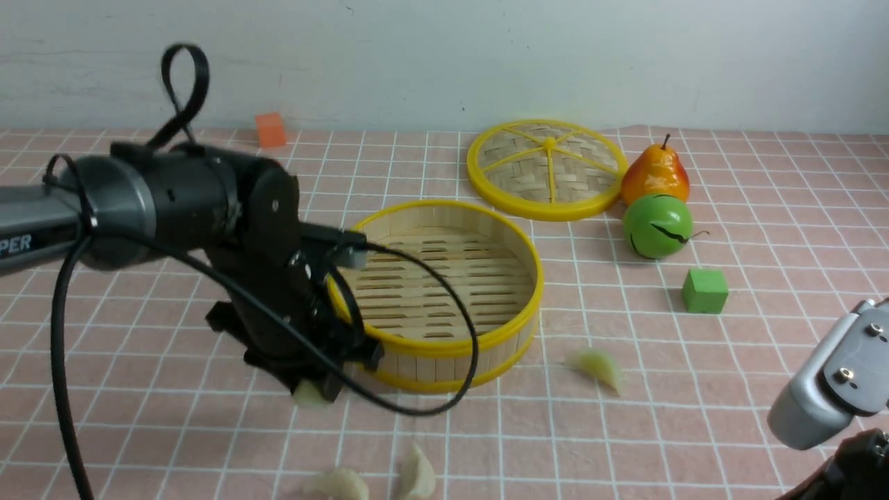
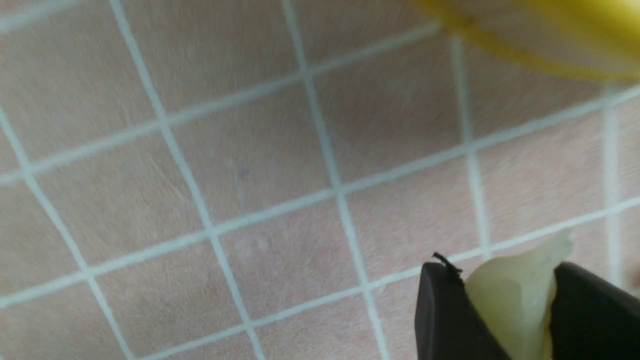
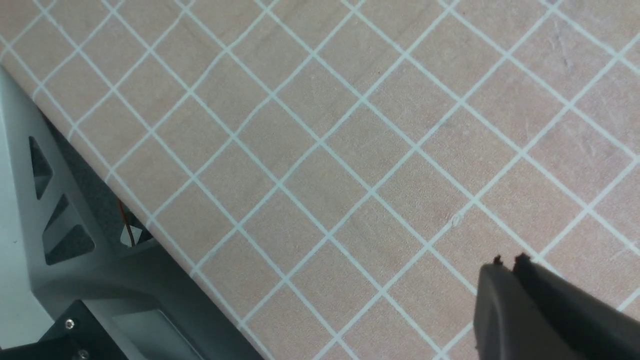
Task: Put the dumplings into the steamer on the table with the pink tablecloth.
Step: 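Place the dumpling into the bamboo steamer basket with the left gripper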
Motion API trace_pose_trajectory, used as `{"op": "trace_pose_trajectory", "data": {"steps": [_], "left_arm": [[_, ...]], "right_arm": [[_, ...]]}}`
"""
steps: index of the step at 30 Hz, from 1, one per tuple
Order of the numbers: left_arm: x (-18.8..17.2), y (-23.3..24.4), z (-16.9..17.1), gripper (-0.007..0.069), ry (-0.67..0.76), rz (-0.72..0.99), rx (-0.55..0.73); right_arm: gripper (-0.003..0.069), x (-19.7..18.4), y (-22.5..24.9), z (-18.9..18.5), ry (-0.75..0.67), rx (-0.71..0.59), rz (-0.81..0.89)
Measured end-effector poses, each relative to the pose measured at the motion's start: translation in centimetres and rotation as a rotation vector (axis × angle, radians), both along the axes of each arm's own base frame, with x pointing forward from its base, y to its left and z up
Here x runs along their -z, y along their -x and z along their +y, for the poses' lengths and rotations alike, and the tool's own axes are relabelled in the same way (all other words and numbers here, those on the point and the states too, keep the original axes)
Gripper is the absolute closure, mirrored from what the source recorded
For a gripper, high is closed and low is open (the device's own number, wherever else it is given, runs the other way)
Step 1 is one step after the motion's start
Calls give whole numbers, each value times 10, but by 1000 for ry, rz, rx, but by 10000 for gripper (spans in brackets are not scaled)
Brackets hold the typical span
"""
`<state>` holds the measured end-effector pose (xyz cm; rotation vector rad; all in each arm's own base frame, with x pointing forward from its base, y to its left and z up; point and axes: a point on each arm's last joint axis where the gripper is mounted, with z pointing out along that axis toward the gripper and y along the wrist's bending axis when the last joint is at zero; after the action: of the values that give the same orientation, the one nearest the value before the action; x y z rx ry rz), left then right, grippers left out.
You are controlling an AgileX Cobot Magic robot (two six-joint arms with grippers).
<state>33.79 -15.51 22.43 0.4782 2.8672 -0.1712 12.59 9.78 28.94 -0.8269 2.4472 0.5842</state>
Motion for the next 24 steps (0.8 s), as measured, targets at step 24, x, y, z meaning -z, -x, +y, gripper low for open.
{"op": "trace_pose_trajectory", "data": {"steps": [24], "left_arm": [[9, -105, -113, 381, 67, -155, -81]], "right_arm": [[617, -25, 50, -19, -70, -66, -72]]}}
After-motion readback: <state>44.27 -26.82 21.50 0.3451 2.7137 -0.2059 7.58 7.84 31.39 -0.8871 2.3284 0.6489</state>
